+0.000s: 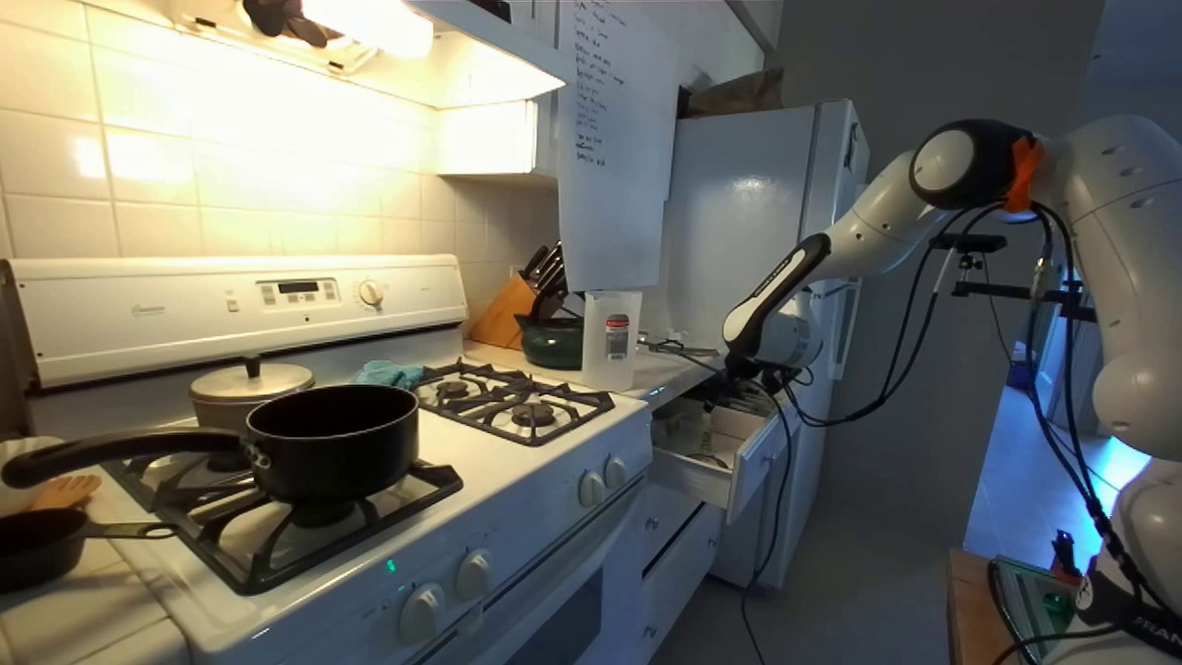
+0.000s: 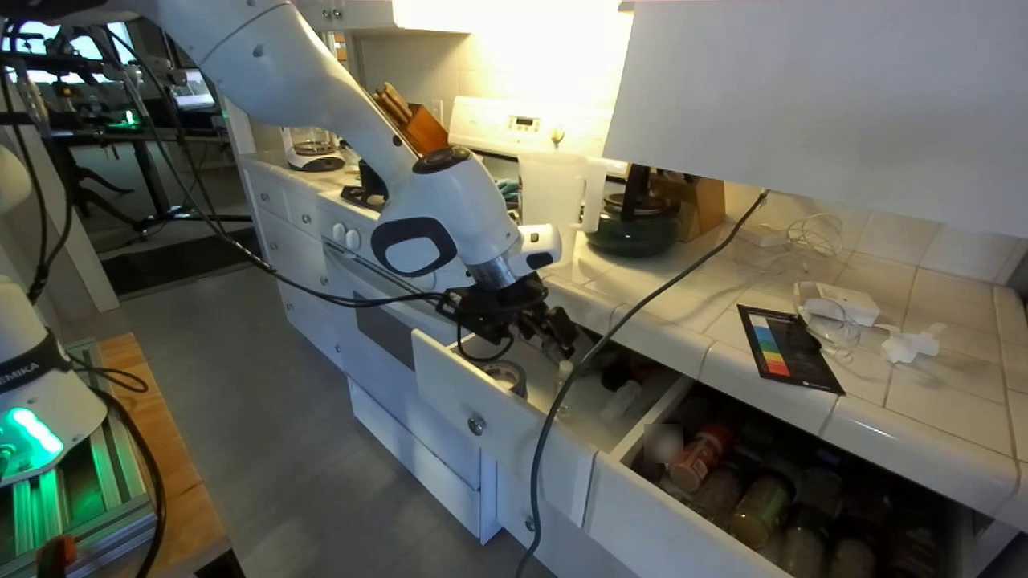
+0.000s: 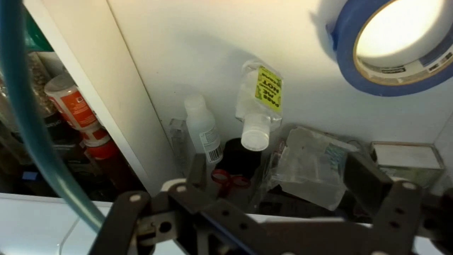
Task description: Open the topmost drawer on the right then remove one clear bottle and place it on the counter.
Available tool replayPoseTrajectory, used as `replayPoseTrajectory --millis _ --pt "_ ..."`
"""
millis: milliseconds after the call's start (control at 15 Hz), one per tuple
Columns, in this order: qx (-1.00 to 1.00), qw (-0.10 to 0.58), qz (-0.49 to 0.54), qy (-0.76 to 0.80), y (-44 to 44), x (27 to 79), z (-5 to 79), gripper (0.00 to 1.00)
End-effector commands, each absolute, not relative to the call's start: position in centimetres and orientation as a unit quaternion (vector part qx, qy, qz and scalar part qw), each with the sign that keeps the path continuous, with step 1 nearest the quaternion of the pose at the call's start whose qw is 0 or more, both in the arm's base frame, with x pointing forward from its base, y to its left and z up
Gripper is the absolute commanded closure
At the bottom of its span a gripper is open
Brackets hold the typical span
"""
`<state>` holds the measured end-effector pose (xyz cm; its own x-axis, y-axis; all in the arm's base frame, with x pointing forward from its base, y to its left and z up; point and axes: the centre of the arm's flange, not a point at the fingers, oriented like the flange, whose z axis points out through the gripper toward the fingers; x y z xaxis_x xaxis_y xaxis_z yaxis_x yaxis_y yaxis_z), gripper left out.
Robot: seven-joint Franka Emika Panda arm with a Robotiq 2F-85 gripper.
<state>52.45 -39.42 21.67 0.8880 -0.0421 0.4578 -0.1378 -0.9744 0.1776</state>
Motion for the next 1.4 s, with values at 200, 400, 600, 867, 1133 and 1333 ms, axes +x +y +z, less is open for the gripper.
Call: replayPoseTrajectory --millis 200,400,600,867,1133,1333 --pt "0.955 0.107 0.261 -0.089 -40.7 54.4 18.7 0.0" --pt "0.95 0.11 0.269 -0.112 -41.7 54.6 18.3 0.0" --pt "0.949 0.106 0.267 -0.13 -42.3 54.8 17.6 0.0" --pt "0.951 0.095 0.261 -0.14 -42.3 55.2 16.7 0.03" --pt "0.951 0.087 0.26 -0.142 -41.4 55.1 16.4 0.21" --pt "0.95 0.085 0.265 -0.139 -40.7 55.3 16.7 0.49"
